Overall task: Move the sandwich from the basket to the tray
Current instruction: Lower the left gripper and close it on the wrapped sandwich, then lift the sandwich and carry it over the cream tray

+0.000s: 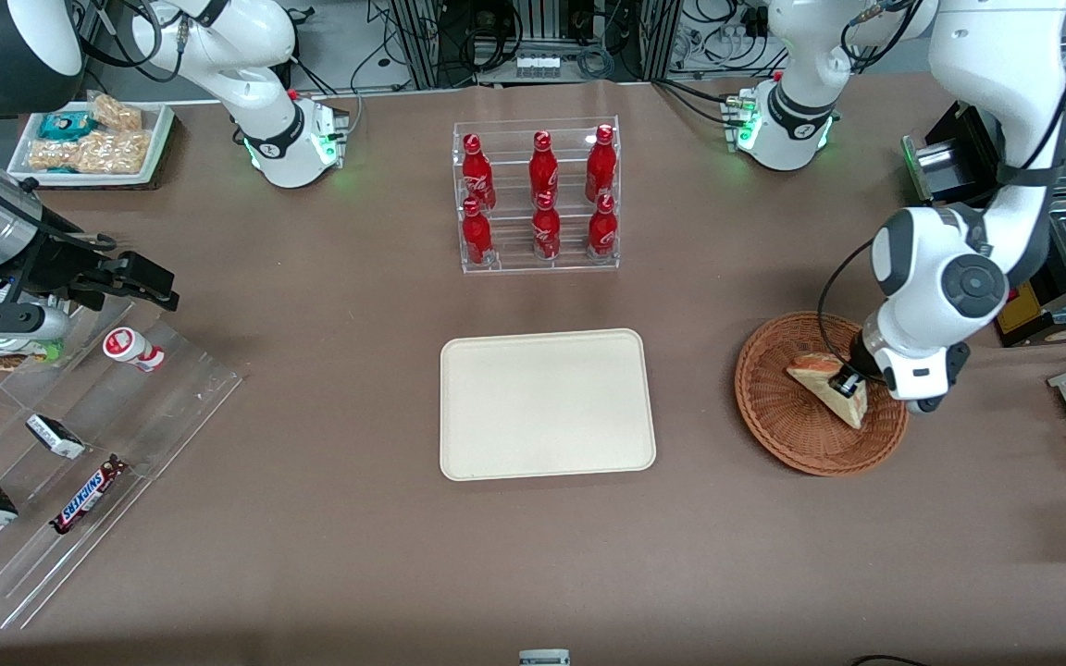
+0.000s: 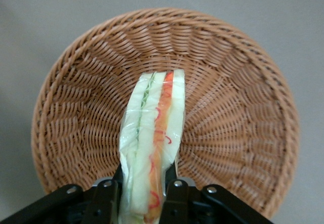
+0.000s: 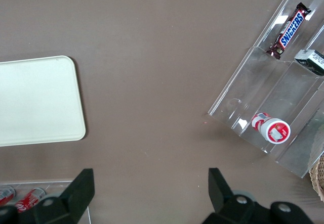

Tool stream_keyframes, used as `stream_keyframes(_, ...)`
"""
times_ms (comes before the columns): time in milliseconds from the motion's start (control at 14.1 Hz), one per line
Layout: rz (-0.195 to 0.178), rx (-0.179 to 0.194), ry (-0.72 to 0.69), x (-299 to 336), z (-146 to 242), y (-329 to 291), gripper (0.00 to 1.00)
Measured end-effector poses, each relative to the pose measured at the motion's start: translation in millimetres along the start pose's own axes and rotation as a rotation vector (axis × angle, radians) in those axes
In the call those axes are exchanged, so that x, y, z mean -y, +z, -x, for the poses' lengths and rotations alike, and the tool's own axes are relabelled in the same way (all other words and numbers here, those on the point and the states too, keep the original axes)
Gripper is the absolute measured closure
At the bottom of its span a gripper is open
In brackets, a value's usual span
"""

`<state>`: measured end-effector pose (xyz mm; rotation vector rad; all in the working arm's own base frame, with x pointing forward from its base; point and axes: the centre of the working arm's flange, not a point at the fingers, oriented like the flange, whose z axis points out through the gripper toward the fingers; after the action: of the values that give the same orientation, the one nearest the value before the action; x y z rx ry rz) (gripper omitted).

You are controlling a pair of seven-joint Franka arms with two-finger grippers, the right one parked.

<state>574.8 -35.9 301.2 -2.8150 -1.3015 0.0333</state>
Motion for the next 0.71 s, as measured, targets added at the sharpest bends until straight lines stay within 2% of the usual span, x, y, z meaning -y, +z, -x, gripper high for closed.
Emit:
stream_keyframes(141, 0.002, -0.001, 0.042, -24, 5, -33, 0.74)
stream_keyframes(283, 0.022, -0.016, 0.12, -59, 35, -55, 0.81)
stream_keyframes(354, 0.033, -0.023, 0.169, -80, 57, -59, 0.85)
stream_keyframes(707, 0.058, -0.036, 0.424, -193, 189, -35, 0.85)
